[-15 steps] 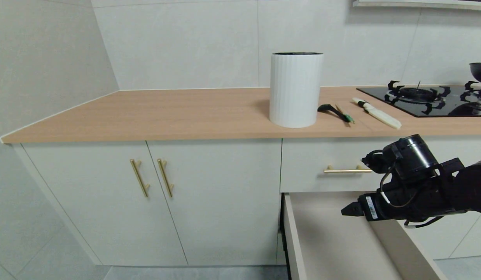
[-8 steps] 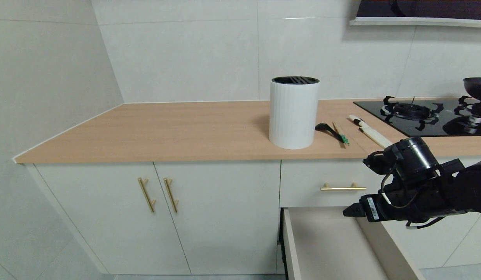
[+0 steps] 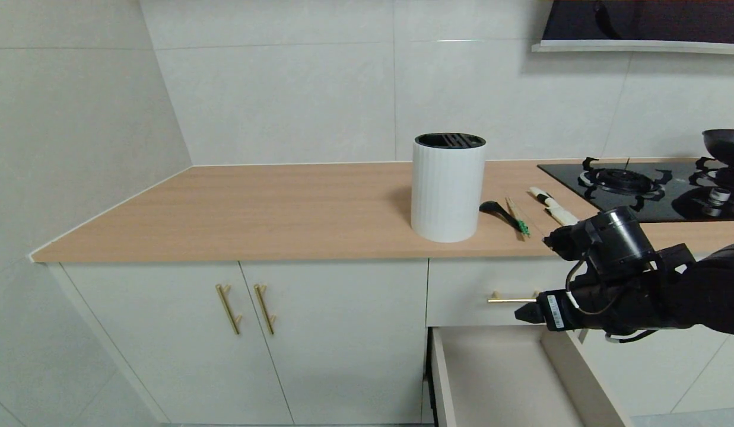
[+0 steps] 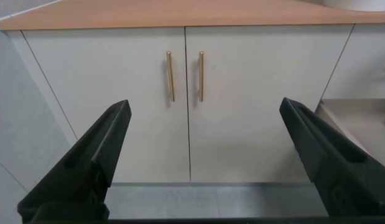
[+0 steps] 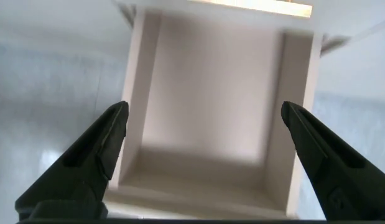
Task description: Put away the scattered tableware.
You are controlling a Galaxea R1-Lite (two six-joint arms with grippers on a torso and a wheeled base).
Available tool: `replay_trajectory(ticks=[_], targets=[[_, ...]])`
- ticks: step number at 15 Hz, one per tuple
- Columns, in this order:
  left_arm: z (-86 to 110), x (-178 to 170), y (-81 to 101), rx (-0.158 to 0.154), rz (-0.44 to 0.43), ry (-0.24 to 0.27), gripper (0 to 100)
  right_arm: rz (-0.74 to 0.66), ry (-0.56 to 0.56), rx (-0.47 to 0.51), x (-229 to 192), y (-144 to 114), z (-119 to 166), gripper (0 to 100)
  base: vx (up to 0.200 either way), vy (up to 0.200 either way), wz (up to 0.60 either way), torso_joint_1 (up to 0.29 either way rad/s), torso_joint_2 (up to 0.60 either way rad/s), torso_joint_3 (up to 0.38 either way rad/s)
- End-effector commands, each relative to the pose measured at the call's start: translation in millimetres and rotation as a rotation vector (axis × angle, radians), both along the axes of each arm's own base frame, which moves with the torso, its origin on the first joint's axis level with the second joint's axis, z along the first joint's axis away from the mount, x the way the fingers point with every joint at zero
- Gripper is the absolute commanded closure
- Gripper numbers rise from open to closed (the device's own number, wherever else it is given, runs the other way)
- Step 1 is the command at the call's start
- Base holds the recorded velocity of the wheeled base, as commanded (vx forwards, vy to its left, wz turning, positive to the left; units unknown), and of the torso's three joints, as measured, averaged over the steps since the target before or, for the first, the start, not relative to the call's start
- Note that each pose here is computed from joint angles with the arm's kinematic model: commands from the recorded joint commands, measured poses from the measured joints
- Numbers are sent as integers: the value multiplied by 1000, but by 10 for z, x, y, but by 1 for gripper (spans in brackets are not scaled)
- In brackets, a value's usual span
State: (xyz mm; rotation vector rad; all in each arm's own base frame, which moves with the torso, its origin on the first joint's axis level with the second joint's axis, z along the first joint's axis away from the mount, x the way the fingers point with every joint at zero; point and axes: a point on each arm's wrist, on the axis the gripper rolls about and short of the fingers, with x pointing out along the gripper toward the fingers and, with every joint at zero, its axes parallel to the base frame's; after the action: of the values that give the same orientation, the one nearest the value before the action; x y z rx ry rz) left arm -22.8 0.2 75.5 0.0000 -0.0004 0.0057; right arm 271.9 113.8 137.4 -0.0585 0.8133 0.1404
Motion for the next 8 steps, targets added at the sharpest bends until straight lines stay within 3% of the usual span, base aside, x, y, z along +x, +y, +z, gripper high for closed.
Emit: replay_trajectory(ticks=[1, 4, 7, 8], targets=[[0, 0, 0, 0, 0, 0, 0, -7, -32, -8, 48, 117, -27, 0, 0, 0, 0, 0, 0, 0], [0, 0, 0, 0, 0, 0, 0, -80, -143, 32, 513, 77, 357, 0, 0, 0, 0, 0, 0, 0], [0, 0, 0, 0, 0, 0, 0, -135, -130, 58, 759, 54, 814, 0, 0, 0, 0, 0, 0, 0], [0, 0, 0, 0, 0, 0, 0, -171, -126, 97, 785, 58, 834, 0, 0, 0, 0, 0, 0, 0]])
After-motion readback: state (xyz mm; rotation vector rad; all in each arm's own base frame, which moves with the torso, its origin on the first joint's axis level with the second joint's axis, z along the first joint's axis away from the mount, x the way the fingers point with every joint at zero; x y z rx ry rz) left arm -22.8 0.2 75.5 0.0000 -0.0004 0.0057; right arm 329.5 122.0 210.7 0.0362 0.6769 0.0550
